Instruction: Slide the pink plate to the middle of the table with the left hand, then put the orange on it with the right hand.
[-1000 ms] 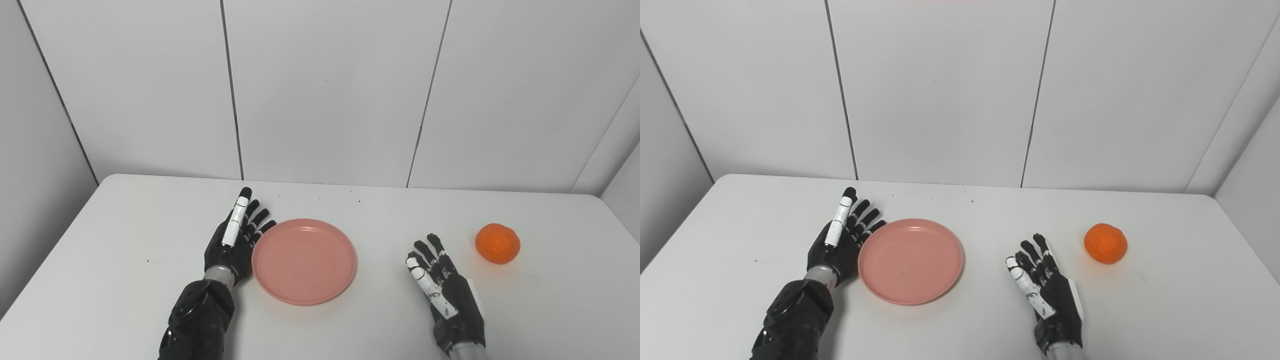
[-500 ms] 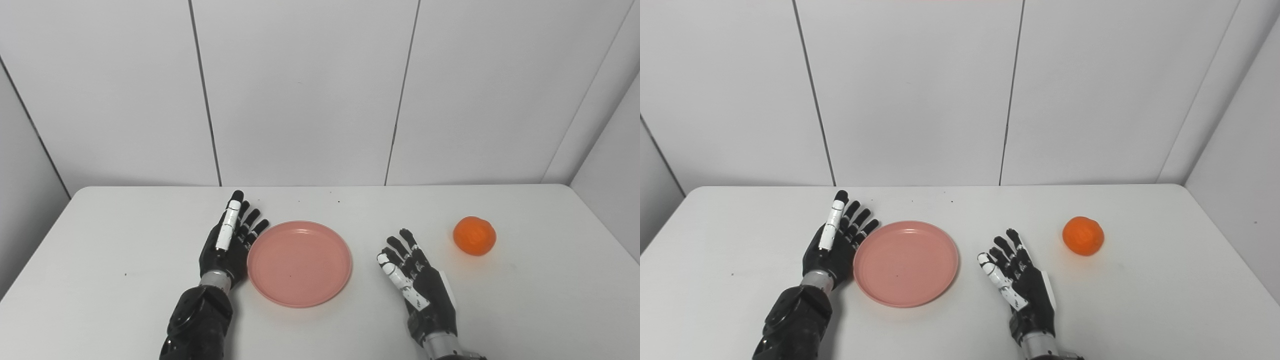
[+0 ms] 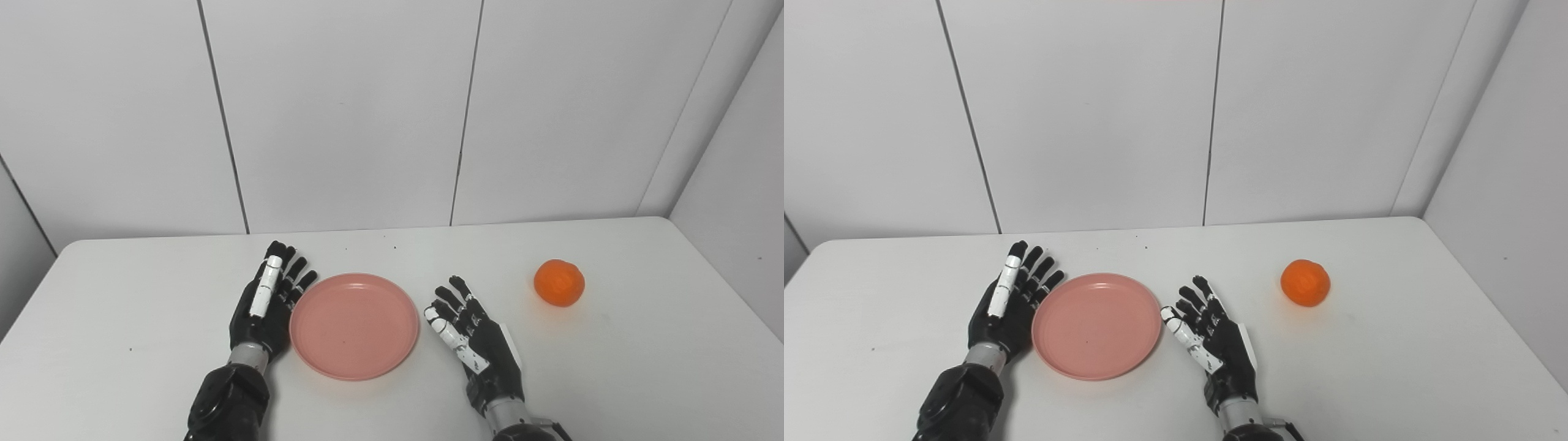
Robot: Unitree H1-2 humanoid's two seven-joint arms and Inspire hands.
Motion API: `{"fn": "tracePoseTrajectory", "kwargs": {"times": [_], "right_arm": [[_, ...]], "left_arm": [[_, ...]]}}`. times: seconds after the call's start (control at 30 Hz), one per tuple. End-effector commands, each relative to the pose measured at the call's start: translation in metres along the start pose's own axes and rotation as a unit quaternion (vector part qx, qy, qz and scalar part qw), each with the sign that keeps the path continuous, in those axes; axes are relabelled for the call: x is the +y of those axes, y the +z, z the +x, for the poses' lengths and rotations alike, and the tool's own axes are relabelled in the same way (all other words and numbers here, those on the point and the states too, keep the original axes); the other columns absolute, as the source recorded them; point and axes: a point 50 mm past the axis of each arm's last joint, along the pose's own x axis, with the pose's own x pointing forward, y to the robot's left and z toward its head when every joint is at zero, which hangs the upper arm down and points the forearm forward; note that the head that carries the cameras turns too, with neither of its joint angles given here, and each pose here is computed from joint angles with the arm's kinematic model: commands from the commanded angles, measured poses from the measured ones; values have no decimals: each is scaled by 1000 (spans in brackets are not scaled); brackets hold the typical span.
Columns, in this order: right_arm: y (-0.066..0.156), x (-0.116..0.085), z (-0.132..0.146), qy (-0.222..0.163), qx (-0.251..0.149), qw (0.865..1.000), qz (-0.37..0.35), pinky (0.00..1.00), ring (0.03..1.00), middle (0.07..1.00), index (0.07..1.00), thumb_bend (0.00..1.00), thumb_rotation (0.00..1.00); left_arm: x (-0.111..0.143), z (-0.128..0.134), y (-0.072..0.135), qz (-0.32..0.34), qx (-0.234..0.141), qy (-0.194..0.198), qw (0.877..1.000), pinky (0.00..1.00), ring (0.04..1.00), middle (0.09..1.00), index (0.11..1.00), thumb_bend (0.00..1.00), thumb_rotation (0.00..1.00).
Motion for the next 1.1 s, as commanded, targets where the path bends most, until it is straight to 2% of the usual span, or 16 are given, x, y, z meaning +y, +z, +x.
{"fn": "tracePoseTrajectory", "kwargs": {"times": [0.0,0.13,0.33,0.47,0.6,0.7,0.8,0.87,0.97,1.07], "right_arm": [[-4,2,0,2,6,1000,6,914,871,872,919,679,340],[-4,0,0,2,7,1000,5,914,876,874,921,680,354],[-1,-3,-3,-3,9,1000,15,921,871,876,921,666,320],[0,-5,-6,-6,-5,1000,4,901,863,878,924,635,306],[5,-5,-12,-16,-30,999,-17,829,846,862,904,609,294],[13,-6,-13,-26,-74,993,-83,782,818,838,878,600,339],[23,-5,-12,-37,-102,989,-98,783,811,824,851,604,338],[34,-5,-11,-41,-120,987,-102,773,801,818,841,602,334],[48,-5,-11,-48,-138,984,-101,716,774,805,825,622,368],[62,-5,-9,-55,-152,982,-98,701,755,795,809,641,359]], "left_arm": [[5,-2,-8,-1,12,9,1000,893,957,991,1000,739,473],[6,-3,-9,6,13,5,1000,886,962,992,1000,745,493],[4,-4,-11,1,10,0,1000,904,969,995,1000,747,491],[5,-6,-13,7,7,-7,1000,904,974,996,1000,751,503],[5,-6,-14,25,1,-20,999,901,968,992,1000,737,468],[4,-5,-14,41,-2,-32,999,912,962,982,1000,778,446],[4,-5,-15,66,0,-39,997,911,960,984,1000,800,462],[2,-5,-16,76,1,-39,996,915,950,979,1000,803,422],[1,-5,-18,85,-2,-42,996,951,954,981,1000,752,360],[0,-7,-20,99,-4,-43,994,966,958,996,1000,709,365]]}}
